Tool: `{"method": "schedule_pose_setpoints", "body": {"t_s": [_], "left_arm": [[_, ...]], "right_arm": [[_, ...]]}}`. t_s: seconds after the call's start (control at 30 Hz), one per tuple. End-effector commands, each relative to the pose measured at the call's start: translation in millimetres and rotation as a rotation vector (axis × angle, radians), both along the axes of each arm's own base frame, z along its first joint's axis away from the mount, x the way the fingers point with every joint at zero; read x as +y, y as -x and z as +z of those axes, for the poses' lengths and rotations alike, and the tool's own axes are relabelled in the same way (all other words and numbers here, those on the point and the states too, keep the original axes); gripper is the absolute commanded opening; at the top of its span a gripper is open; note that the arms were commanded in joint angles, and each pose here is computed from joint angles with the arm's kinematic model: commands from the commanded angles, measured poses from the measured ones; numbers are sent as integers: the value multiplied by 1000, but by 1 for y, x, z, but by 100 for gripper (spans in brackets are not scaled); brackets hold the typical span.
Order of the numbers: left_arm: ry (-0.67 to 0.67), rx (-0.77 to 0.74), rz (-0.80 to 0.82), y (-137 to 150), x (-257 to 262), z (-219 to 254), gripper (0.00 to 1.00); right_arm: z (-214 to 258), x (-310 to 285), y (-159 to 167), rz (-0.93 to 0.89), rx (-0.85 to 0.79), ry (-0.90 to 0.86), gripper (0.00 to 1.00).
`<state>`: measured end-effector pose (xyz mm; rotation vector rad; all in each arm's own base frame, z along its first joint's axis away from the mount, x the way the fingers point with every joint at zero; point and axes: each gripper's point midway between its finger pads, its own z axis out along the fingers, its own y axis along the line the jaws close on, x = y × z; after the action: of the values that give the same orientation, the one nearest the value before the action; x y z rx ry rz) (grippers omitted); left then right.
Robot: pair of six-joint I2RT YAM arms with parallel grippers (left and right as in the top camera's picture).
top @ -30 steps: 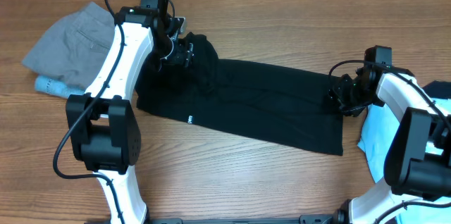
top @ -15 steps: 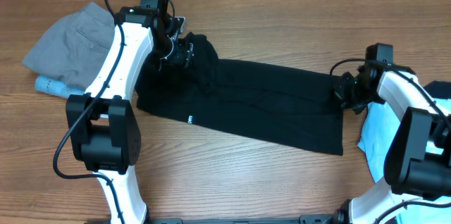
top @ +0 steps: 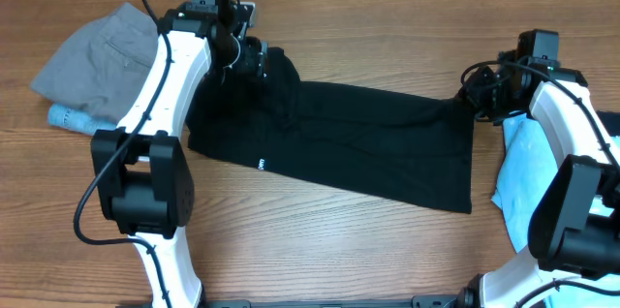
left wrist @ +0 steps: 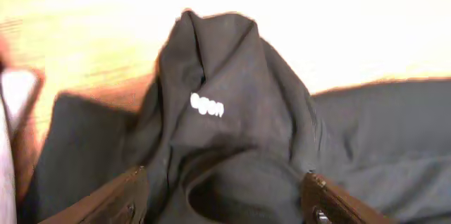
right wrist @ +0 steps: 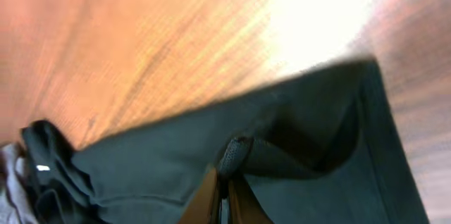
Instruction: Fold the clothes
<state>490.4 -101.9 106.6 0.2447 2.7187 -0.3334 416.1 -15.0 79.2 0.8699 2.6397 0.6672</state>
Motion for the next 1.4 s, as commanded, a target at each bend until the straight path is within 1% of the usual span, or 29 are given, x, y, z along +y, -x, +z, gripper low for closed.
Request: {"method": "schedule_pose_setpoints", "body": {"t_s": [0.0, 0.03, 0.17, 0.27, 0.33, 0.37, 0.47, 0.5, 0.57, 0.6, 0.67, 0.73, 0.77, 0.9, 1.0, 1.23, 1.27, 1.37], "left_arm": [[11, 15, -22, -13, -9, -31, 72], [25, 15, -10, -17, -13, -37, 72], [105, 17, -41, -24, -35, -55, 65], [97, 33, -48, -26, -43, -77, 64], [97, 38, -53, -27, -46, -85, 59], [99, 38, -50, -28, -48, -88, 52], [108, 19, -47, -32, -50, -85, 24], [114, 8, -38, -35, -51, -80, 17], [119, -21, -38, -42, -51, -62, 8], [121, -35, -38, -44, -51, -53, 6], [101, -90, -25, -51, -46, -21, 4], [94, -122, -19, -54, -43, -1, 4], [85, -146, -9, -55, -39, 18, 4], [48, -166, 11, -50, -29, 48, 6], [28, -134, 17, -38, -23, 51, 10], [6, -11, 18, -9, -18, 42, 8], [2, 11, 19, -4, -17, 40, 8], [-46, 123, 35, 26, -4, 38, 9]], "right_arm": [[28, 11, -13, 56, -102, -37, 4], [28, 11, -13, 56, -102, -37, 4], [27, 11, -11, 56, -94, -39, 4], [26, 12, -9, 56, -82, -41, 4], [25, 12, -7, 54, -76, -40, 4], [25, 12, -7, 58, -74, -39, 4], [24, 12, -5, 72, -70, -33, 4], [23, 12, -3, 72, -65, -34, 4], [23, 13, -3, 72, -61, -35, 4], [23, 13, -2, 72, -58, -36, 4], [22, 13, -1, 72, -54, -35, 4], [21, 9, -1, 64, -49, -19, 4], [20, 5, -1, 54, -45, -2, 4], [19, -3, -1, 35, -46, 6, 4], [20, -13, -1, 13, -49, 7, 4], [21, -22, 6, -12, -33, -34, 4], [21, -22, 8, -15, -24, -36, 4], [23, -21, 23, -25, 32, -51, 4]]}}
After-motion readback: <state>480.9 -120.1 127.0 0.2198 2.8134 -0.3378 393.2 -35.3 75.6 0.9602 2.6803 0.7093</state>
